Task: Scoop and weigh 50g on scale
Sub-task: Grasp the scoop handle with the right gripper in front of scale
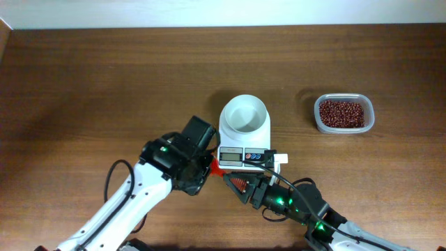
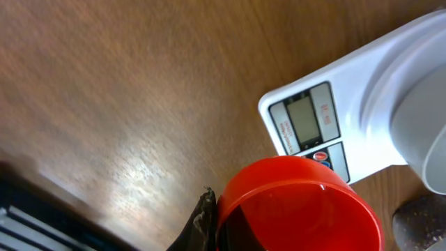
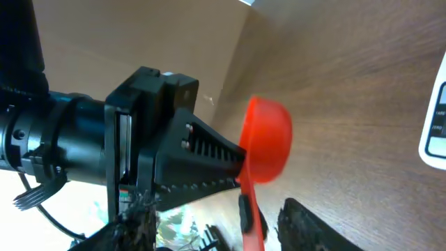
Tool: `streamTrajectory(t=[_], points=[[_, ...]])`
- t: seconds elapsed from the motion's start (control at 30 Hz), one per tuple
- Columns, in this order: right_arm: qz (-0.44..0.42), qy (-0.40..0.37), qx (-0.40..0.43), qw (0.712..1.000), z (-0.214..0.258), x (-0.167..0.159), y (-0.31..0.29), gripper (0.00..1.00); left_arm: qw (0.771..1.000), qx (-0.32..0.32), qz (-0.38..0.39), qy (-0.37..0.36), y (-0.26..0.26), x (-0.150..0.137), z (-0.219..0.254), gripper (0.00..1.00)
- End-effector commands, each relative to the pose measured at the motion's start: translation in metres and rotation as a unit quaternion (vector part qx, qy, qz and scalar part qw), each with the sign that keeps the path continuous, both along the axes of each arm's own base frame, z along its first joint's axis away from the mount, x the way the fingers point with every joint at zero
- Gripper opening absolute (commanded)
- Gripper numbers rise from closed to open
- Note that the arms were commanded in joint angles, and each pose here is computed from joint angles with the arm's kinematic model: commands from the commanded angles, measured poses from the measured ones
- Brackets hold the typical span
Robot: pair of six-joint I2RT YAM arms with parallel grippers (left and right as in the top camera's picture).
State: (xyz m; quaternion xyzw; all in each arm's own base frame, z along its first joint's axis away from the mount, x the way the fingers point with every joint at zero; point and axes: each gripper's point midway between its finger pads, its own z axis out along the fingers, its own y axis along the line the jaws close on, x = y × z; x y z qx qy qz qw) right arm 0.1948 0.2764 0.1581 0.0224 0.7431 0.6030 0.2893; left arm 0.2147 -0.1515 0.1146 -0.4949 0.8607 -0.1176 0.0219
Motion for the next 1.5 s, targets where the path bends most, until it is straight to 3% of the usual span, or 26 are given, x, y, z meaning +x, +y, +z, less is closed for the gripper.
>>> streamTrajectory(t=[0.0,0.53,1.2,1.3,1.47], points=[[-0.006,0.000,-0.007,1.000,-0.003,0.003,0.002,0.52,1.000,-0.013,0.024,0.010,-0.011,-0.004,0.002,0.00],[-0.005,0.028,-0.002,1.000,-0.008,0.003,0.003,0.29,1.000,0.004,0.024,-0.002,-0.008,-0.002,0.002,0.00],[0.024,0.031,-0.001,0.999,-0.008,-0.006,0.008,0.13,1.000,0.005,0.022,-0.002,-0.008,-0.002,0.002,0.01],[0.024,0.032,-0.003,0.999,-0.009,-0.007,0.008,0.05,1.000,0.005,0.022,-0.002,-0.008,-0.003,0.002,0.06],[0.022,0.052,-0.047,0.997,-0.033,-0.008,0.003,0.04,1.000,0.013,0.022,0.009,-0.004,-0.008,0.000,0.37]])
